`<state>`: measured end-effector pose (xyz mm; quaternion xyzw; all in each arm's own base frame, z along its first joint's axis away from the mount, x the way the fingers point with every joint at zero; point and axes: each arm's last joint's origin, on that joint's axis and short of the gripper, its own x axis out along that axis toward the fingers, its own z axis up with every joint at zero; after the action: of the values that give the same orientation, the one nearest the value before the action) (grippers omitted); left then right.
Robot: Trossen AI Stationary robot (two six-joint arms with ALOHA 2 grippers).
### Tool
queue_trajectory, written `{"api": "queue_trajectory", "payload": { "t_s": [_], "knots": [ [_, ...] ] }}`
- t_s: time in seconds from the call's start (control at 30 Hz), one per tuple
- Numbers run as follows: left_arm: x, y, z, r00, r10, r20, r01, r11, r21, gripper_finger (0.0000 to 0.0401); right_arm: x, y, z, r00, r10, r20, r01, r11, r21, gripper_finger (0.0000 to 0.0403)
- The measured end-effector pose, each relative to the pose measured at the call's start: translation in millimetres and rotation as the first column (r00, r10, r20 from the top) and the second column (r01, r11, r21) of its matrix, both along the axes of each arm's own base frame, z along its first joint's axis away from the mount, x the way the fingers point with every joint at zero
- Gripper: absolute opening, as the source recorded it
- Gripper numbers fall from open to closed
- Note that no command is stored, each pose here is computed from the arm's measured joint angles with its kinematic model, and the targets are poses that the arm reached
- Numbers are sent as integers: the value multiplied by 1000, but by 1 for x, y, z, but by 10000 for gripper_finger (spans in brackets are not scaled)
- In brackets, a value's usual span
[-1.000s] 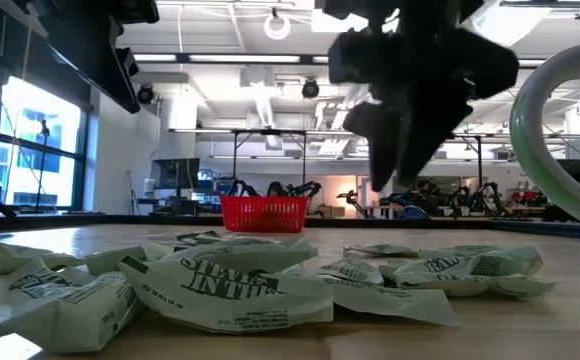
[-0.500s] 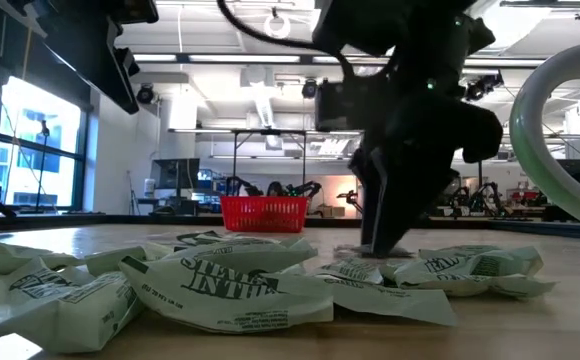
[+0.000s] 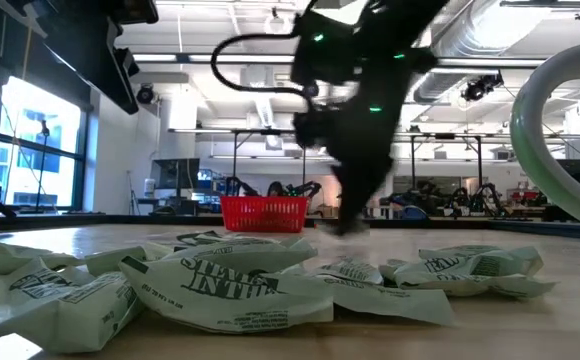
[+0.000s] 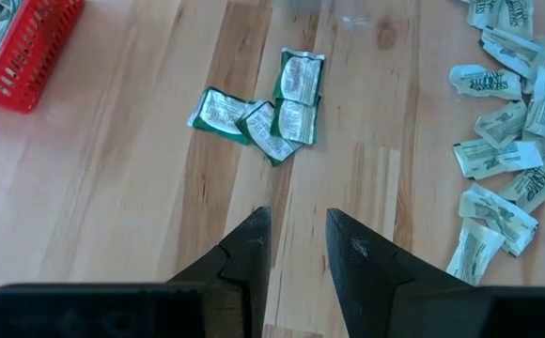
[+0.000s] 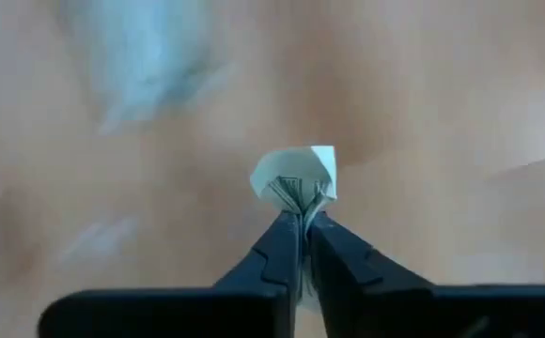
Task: Pick and place items into bin
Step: Put the light green stevia packet into the red bin
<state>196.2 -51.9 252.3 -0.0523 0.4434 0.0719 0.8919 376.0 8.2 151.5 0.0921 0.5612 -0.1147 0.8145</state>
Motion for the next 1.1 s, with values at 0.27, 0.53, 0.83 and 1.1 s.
{"api": "queue_trajectory", "payload": {
  "t_s": [0.27, 0.53, 0.83, 1.1],
  "knots": [
    [0, 0, 0, 1000, 23, 4, -23, 1000, -17, 138, 36, -108, 108, 939, 1, 345, 92, 963, -253, 10],
    [1, 2, 1, 985, 168, 37, -166, 985, -35, 138, 47, -170, 87, 949, 16, 315, 6, 998, -70, 88],
    [0, 0, 0, 984, 177, 10, -175, 977, -124, 138, 51, -164, 90, 943, -11, 332, 46, 994, -97, 217],
    [5, -11, -2, 999, 42, -34, -49, 957, -285, 138, 27, -92, 118, 966, 233, 112, -226, 971, -76, 257]
  ]
}}
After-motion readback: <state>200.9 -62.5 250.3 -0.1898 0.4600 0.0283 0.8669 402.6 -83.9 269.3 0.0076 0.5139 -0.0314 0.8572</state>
